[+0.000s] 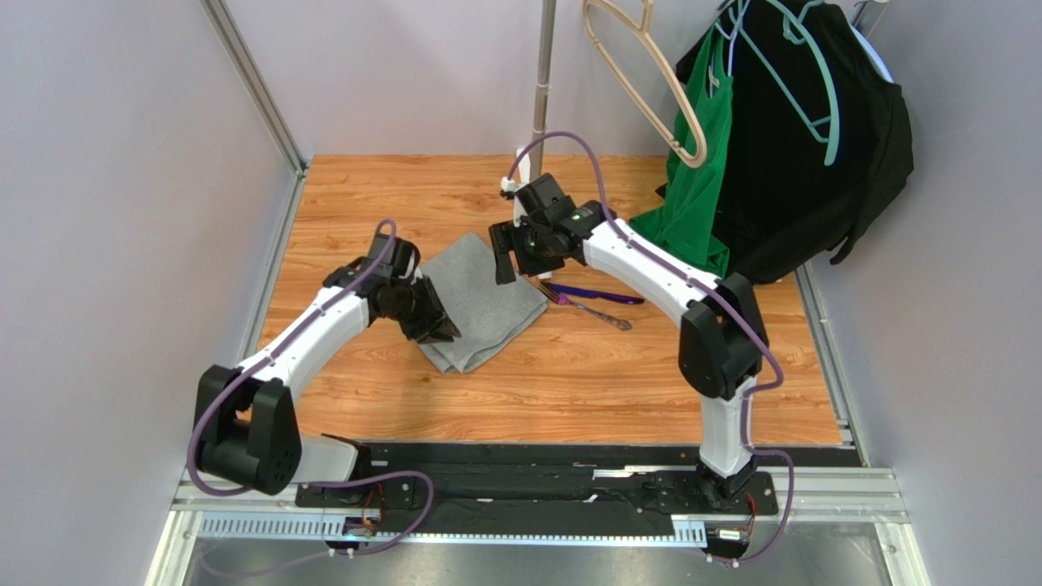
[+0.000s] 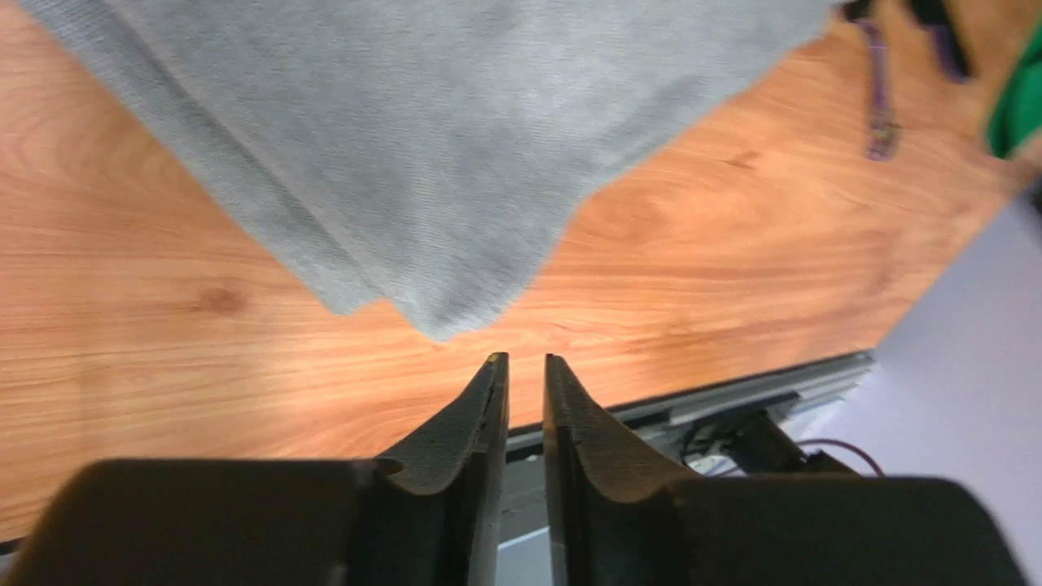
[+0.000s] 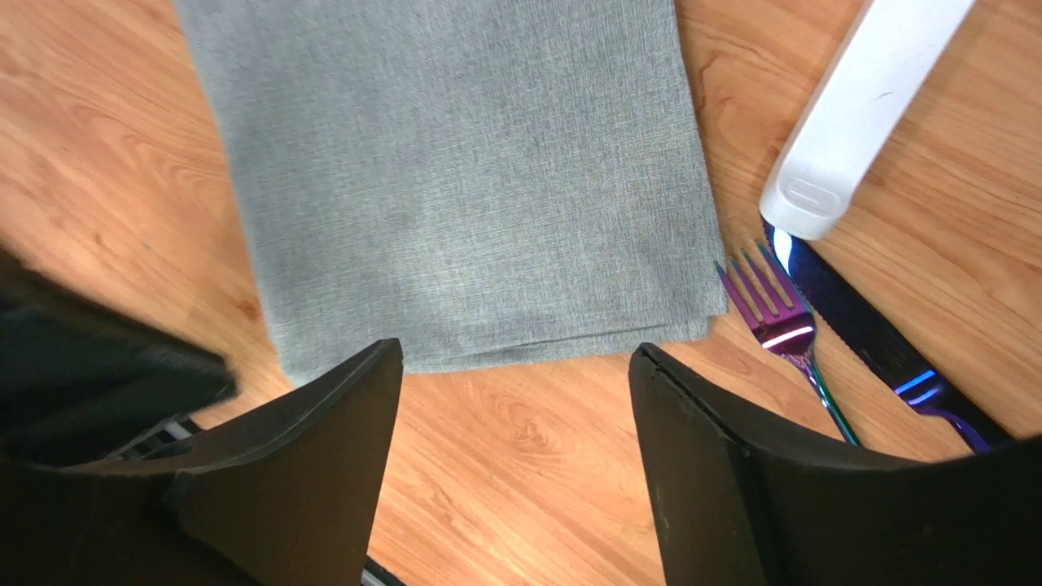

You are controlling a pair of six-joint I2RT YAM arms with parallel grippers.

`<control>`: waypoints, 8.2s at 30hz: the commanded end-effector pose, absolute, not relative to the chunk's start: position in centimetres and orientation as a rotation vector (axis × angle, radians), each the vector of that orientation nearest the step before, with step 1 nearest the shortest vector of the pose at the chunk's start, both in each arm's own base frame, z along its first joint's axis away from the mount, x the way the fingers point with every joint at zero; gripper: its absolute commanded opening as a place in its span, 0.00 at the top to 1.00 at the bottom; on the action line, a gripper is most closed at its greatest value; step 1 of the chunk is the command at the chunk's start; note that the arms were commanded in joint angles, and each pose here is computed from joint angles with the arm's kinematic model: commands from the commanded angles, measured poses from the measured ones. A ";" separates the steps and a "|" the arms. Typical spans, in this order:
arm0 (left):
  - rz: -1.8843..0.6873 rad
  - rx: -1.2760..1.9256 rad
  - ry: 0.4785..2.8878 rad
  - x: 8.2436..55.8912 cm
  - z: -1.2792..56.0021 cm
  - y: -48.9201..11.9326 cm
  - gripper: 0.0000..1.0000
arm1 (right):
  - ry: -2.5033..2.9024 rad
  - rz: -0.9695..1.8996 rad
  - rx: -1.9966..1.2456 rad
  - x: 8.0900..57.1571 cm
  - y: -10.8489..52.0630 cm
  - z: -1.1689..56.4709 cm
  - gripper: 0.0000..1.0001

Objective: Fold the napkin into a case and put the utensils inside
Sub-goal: Rotate the square-folded napkin at the center of the board, then pick up the square-folded napkin from the center of the board, then fold the square-folded napkin at the center of the board.

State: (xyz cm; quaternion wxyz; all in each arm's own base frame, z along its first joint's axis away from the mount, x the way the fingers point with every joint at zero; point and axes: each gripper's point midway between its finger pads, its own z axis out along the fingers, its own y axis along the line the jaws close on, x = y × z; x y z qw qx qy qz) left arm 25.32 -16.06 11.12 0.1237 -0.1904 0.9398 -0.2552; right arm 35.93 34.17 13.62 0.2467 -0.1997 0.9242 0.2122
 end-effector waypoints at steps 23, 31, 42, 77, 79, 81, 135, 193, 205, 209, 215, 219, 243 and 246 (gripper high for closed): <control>-0.319 -0.475 3.038 39.3 2.4 -8.8 1.00 | 2.675 0.638 -0.526 32.7 38.5 3.0 0.75; -0.238 -0.404 2.857 38.1 9.8 -7.3 0.77 | 2.583 0.693 -0.515 33.4 38.2 9.4 0.60; -0.257 -0.704 2.889 25.6 9.8 -7.1 0.55 | 2.653 0.745 -0.289 31.0 32.4 11.6 0.22; -0.400 -0.941 2.664 23.7 5.2 -5.9 0.62 | 2.807 1.014 0.139 28.0 32.4 5.6 0.23; -0.361 -0.939 2.656 23.4 5.3 -5.3 0.69 | 2.824 1.012 0.174 27.7 32.4 5.2 0.24; -0.361 -0.935 2.645 23.5 5.5 -5.1 0.76 | 2.829 1.020 0.230 27.4 32.5 5.1 0.25; -0.467 -0.872 2.605 22.4 6.3 -6.1 1.00 | 2.778 0.809 0.536 26.5 33.8 3.1 1.00; -0.831 -0.337 2.360 48.5 20.7 -3.0 1.00 | 2.288 1.334 -0.030 45.3 41.2 18.1 1.00; -0.780 0.115 1.964 55.4 29.8 -3.2 1.00 | 2.223 1.315 -0.044 45.6 41.1 20.3 1.00; -0.756 0.172 1.907 57.9 31.1 -2.8 1.00 | 2.187 1.346 -0.038 46.9 42.0 20.4 1.00; -0.827 0.076 1.986 58.7 26.7 -2.5 1.00 | 2.206 1.363 -0.043 47.3 42.7 19.9 1.00; -0.840 0.010 1.999 56.9 25.8 -2.3 1.00 | 2.216 1.364 -0.067 46.7 42.8 19.5 1.00; -0.765 -0.603 2.594 31.9 12.9 -4.1 1.00 | 2.414 1.382 -0.217 34.5 41.1 16.7 1.00; -0.706 -0.611 2.640 30.0 11.8 -3.8 1.00 | 2.451 1.370 -0.217 33.4 40.7 15.5 1.00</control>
